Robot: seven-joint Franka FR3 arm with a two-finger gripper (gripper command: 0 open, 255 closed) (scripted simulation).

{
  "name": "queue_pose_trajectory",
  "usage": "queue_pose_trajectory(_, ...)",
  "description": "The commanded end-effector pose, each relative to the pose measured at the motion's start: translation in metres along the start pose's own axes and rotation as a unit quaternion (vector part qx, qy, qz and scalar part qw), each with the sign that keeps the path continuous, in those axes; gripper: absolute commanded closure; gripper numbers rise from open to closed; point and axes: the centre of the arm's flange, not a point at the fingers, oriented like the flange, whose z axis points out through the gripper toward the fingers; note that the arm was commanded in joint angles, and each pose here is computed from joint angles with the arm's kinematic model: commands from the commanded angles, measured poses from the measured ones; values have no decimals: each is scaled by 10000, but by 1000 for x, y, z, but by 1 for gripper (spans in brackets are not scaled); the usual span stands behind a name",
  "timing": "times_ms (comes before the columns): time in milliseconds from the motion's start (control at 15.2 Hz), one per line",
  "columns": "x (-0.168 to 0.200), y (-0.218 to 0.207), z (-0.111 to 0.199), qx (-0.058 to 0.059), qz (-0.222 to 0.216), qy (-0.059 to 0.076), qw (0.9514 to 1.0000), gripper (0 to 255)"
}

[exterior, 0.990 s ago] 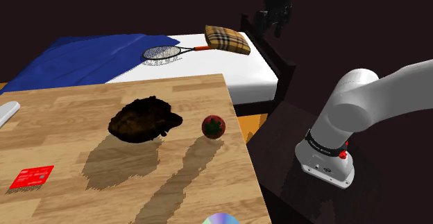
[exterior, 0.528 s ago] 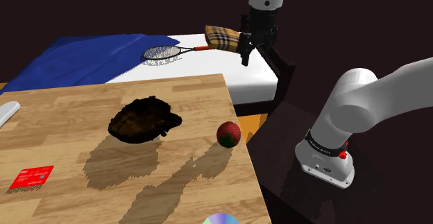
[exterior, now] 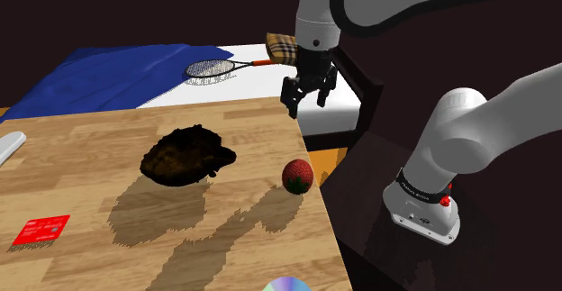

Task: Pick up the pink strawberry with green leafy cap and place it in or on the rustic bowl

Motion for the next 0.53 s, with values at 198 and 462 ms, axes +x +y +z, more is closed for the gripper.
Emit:
queue_pose_trajectory(198, -12, -53, 28, 146, 46, -72, 9999, 0)
queue_pose_trajectory(462, -16, -74, 49, 197, 61, -100, 9997, 0)
